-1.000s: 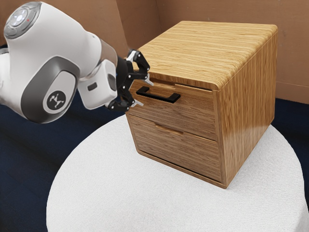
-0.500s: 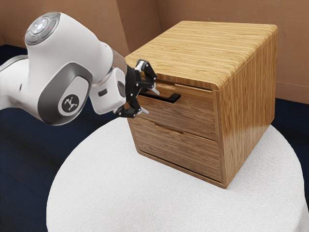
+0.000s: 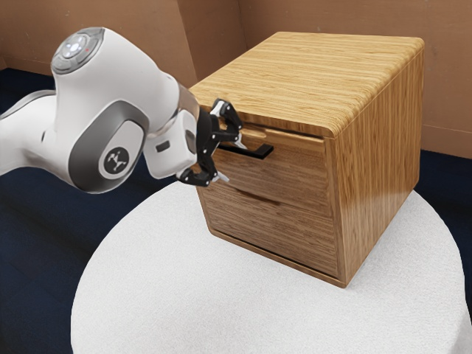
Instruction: Pull the drawer handle with one arm to open the drawer
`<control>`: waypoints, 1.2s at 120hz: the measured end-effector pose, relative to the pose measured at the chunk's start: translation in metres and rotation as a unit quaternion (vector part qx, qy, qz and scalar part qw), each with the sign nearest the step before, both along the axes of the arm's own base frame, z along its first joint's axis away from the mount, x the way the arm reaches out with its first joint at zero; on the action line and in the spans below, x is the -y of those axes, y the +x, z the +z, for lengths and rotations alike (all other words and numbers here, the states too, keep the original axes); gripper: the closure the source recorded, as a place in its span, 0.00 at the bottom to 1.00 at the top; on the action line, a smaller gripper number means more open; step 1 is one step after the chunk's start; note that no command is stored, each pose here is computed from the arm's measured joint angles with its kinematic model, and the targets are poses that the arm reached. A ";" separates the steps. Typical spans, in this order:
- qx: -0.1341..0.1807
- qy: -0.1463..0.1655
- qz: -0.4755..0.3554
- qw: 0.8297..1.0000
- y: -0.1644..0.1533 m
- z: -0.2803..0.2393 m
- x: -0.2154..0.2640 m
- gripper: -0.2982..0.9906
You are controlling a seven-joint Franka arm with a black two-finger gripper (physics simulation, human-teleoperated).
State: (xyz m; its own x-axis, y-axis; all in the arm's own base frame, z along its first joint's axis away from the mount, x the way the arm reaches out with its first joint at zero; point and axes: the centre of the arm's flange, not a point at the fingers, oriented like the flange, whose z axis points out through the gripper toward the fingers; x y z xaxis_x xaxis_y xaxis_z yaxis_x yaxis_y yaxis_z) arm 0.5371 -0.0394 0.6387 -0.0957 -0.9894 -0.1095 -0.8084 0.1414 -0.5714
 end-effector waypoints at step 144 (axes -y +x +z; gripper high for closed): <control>-0.005 0.023 0.017 1.000 -0.071 0.012 0.006 0.52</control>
